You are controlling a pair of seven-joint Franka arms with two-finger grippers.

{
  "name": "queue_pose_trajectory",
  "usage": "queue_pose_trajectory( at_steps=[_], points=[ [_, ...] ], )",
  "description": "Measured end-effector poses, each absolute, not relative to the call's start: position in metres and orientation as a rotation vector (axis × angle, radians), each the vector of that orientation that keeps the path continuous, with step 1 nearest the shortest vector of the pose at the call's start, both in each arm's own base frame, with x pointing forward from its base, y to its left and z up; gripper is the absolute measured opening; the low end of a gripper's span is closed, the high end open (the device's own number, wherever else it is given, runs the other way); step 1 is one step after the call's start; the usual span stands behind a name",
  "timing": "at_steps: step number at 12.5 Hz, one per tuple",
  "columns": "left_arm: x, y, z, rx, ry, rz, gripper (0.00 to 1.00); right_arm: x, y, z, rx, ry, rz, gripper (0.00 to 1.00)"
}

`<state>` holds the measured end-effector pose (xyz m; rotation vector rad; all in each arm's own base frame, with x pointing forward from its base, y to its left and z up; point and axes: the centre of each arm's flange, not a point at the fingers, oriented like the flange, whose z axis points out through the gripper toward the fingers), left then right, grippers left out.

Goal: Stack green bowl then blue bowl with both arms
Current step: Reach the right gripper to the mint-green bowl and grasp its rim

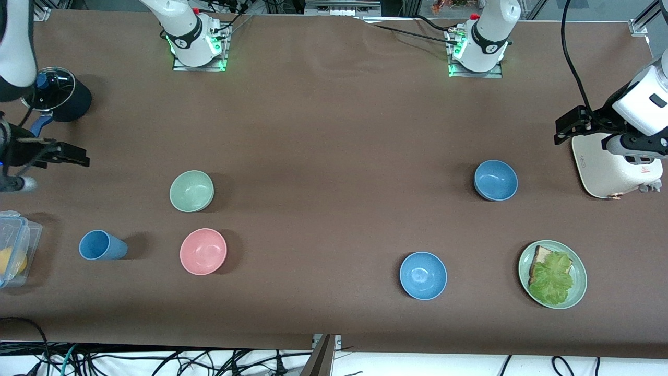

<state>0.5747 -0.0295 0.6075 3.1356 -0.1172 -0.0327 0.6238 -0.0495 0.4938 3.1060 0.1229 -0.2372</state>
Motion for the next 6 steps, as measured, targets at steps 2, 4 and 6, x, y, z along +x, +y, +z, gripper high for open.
queue_pose_trajectory(
  at_steps=[2, 4, 6],
  points=[
    [0.575, -0.029, 0.607, 3.136, -0.117, -0.036, 1.0, 0.637, -0.039, 0.458, 3.14, 0.121, -0.259, 1.0],
    [0.575, -0.029, 0.607, 3.136, -0.117, -0.037, 1.0, 0.648, -0.035, 0.413, 3.222, 0.074, -0.305, 1.0],
    [0.575, -0.029, 0.607, 3.136, -0.117, -0.037, 1.0, 0.652, -0.036, 0.371, 3.267, 0.021, -0.318, 1.0]
  ],
)
